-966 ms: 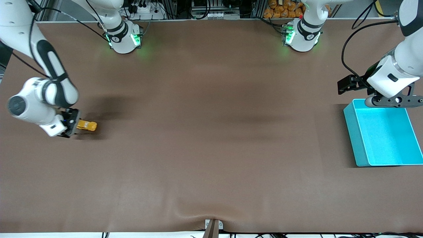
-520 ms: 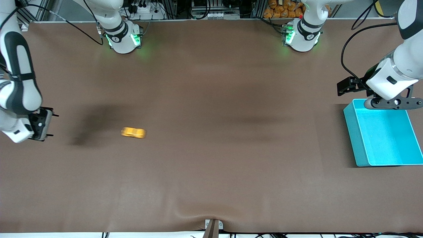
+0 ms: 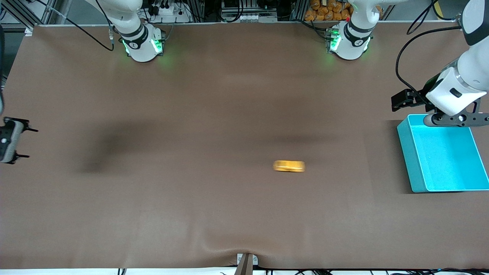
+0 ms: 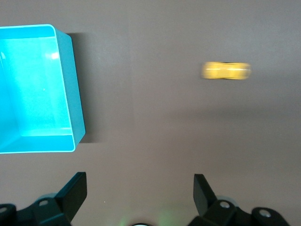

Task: Wind and store yellow beetle car
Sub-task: 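Release the car and withdraw the right gripper, then lower the left gripper toward the car beside the turquoise box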

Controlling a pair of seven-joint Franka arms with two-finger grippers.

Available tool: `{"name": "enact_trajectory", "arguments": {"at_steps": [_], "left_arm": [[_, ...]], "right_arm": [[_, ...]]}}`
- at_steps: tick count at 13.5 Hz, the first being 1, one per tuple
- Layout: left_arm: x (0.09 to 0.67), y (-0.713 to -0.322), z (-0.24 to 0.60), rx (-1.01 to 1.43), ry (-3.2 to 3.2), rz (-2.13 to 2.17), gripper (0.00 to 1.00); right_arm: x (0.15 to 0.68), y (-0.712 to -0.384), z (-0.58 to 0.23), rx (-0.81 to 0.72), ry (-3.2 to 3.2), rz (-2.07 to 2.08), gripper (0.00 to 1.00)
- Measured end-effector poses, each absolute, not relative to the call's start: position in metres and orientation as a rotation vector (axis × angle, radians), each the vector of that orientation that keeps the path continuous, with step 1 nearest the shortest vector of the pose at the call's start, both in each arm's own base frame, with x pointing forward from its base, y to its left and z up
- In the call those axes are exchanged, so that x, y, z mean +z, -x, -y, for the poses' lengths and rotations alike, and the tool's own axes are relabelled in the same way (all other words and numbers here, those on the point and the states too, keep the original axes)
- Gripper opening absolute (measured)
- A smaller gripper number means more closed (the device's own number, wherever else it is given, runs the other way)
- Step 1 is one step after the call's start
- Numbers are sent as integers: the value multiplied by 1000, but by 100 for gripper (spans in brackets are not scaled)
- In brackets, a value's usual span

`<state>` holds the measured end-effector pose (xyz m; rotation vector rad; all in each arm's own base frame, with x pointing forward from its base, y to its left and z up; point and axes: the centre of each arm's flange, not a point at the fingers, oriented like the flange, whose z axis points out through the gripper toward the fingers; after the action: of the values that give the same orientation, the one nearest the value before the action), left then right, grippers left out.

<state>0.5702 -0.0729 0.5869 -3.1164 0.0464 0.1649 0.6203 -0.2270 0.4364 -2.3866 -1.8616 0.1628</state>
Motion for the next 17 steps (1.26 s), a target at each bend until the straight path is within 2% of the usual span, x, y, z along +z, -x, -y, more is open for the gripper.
{"name": "enact_trajectory", "arguments": {"at_steps": [5,9,12,17], "left_arm": [[584,-570,72,173,3105,-46,100],[570,-576,37,208,3078,39,100],[544,-582,-22,315,3070,188,100],[476,-580,-174,478,3064,519,100]], "right_arm": [[520,-638,197,80,2503,1858,100],[552,-634,182,64,2631,1702,100],[565,-635,181,34,2698,1628,100],[576,-636,168,-16,2759,1444,100]]}}
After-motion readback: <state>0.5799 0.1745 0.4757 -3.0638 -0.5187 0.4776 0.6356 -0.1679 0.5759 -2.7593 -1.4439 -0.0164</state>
